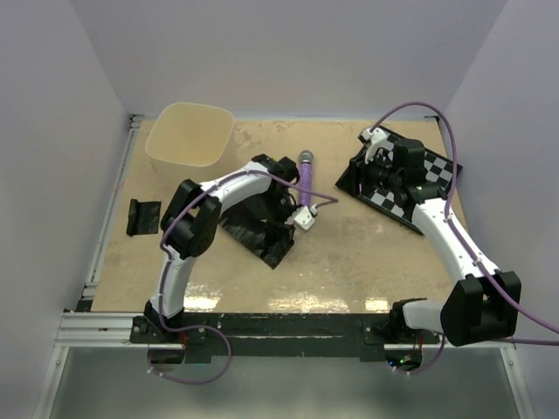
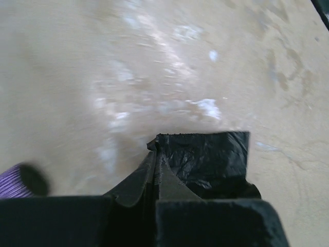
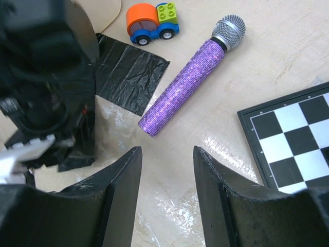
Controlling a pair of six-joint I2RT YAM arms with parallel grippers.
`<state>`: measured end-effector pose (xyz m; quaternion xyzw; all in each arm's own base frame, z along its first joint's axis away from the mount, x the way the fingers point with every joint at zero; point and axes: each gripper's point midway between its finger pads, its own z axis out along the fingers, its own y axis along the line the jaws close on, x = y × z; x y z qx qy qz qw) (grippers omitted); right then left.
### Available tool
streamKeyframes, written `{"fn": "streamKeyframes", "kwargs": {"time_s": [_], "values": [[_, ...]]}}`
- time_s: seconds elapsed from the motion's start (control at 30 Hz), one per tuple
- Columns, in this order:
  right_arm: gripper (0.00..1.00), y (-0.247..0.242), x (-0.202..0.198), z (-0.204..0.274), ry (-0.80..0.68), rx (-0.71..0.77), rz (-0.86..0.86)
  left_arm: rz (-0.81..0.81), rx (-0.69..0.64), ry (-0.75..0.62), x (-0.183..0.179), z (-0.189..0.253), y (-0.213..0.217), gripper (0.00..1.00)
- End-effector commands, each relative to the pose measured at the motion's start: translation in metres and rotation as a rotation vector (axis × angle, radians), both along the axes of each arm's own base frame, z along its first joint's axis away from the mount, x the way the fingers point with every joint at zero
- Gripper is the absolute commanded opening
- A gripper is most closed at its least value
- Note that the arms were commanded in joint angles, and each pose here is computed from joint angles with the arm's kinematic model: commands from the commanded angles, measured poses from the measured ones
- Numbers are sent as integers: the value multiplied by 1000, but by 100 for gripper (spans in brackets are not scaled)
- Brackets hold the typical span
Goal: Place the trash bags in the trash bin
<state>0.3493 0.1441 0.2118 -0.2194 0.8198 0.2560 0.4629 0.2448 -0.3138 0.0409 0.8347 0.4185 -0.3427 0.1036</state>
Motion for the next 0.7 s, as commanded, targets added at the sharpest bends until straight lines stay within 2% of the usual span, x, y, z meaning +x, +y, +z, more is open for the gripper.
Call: {"fn": "streamKeyframes", "kwargs": {"time_s": [0.0,0.1,0.33,0.43,0.67], "values": [[50,4,9,25,-97,0,52,208,-295,-39,40,114,-37,0],[54,14,5,31,-99,38,111,318,-382,-52,57,146,-40,0],[69,44,-8,33,-94,152,279,503,-532,-97,85,188,-38,0],[72,66,-15,35,-93,184,362,558,-545,-104,92,190,-36,0],[73,102,-19,28,-95,147,436,612,-586,-123,101,202,-35,0]]}}
